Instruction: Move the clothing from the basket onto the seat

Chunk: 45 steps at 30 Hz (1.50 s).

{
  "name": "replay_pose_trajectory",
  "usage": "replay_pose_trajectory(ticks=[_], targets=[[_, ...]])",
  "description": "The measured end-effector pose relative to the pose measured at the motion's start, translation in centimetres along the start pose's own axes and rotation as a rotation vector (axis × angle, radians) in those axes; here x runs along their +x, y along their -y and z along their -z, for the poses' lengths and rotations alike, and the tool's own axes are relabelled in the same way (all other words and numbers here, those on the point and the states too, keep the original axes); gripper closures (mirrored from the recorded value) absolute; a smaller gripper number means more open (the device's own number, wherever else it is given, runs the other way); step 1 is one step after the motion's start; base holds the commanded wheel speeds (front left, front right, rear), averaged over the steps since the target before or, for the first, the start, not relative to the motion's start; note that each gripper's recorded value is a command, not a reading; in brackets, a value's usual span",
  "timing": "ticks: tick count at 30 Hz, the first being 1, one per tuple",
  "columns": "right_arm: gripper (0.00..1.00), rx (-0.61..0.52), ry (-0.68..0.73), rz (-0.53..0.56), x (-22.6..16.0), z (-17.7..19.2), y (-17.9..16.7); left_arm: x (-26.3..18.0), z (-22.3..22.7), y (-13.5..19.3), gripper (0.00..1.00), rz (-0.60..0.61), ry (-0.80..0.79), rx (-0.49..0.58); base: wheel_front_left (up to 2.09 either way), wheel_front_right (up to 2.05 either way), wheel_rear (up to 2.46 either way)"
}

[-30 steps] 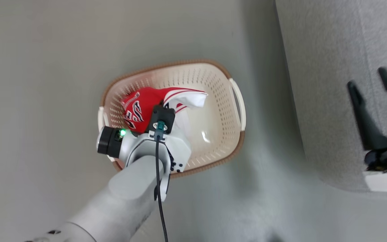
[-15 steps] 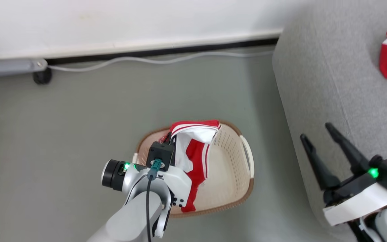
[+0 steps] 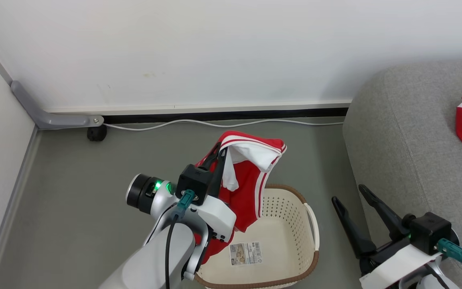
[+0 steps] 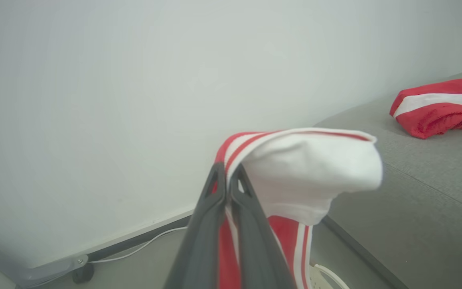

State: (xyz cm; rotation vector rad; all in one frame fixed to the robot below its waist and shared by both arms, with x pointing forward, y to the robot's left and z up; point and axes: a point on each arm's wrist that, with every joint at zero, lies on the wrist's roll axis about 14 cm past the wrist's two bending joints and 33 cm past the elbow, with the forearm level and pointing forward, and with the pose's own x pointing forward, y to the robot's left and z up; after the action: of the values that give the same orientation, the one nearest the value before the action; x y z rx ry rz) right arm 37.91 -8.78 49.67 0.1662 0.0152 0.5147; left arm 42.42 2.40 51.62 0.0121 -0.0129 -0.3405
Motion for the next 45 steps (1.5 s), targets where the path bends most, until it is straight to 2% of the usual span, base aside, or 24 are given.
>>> replay_pose_trajectory(ticks=[11, 17, 22, 34, 40, 45], targets=[[0.00, -0.008, -0.014, -0.037, 0.2, 0.4, -1.7, 0.6, -8.9, 1.3, 1.00, 0.078, 0.235, 0.055, 0.00, 0.00, 0.00], [0.00, -0.007, -0.016, -0.050, 0.2, 0.5, -2.1, 0.6, -11.4, 2.3, 1.00, 0.116, 0.286, 0.067, 0.00, 0.00, 0.00], [0.00, -0.017, 0.007, -0.067, 0.7, -0.3, -2.4, 0.5, -12.6, 3.3, 1.00, 0.147, 0.314, 0.075, 0.00, 0.00, 0.00], [0.00, -0.151, 0.094, -0.205, 4.2, -4.3, -4.2, 0.0, -13.8, 5.4, 1.00, 0.199, 0.348, 0.075, 0.00, 0.00, 0.00], [0.00, -0.187, 0.095, -0.284, 5.6, -4.5, -5.9, -0.2, -13.8, 6.0, 1.00, 0.213, 0.348, 0.075, 0.00, 0.00, 0.00], [0.00, -0.217, 0.041, -0.331, 6.6, -2.9, -6.9, -0.5, -13.4, 6.5, 1.00, 0.230, 0.343, 0.080, 0.00, 0.00, 0.00]])
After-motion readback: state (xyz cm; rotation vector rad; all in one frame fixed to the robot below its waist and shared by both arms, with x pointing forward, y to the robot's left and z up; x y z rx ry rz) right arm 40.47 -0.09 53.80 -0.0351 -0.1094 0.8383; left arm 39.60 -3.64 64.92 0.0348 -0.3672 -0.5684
